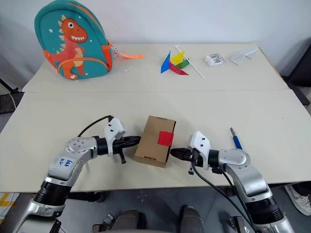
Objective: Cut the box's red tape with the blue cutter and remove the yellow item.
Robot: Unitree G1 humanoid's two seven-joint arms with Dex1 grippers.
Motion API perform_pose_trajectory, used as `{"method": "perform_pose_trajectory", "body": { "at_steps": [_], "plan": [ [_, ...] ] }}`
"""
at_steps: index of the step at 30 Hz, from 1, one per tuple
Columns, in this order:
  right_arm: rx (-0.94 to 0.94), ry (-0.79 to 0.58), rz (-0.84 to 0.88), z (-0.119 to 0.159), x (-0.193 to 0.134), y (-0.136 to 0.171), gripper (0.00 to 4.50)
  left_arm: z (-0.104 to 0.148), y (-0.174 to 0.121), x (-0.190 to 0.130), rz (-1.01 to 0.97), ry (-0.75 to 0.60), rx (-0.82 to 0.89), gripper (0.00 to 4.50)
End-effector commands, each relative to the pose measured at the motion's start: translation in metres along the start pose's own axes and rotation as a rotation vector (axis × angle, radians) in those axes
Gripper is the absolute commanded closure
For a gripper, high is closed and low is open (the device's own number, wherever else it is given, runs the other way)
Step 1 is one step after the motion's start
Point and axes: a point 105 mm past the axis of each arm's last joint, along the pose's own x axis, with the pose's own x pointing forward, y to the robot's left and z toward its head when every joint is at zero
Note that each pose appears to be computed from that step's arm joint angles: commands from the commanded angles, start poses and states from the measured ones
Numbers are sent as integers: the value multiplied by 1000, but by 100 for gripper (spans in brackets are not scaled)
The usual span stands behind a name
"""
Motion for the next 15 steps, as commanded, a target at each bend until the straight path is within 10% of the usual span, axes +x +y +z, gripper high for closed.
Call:
{"method": "perform_pose_trajectory", "body": {
  "at_steps": [1, 15],
  "plan": [
    [-44, 39, -73, -2, -5, -12, 440, 4, -11, -1, -64, -17, 3, 450],
    [-70, 8, -126, 8, 6, -32, 440, -1, -21, -2, -94, 3, -20, 450]
  ]
}}
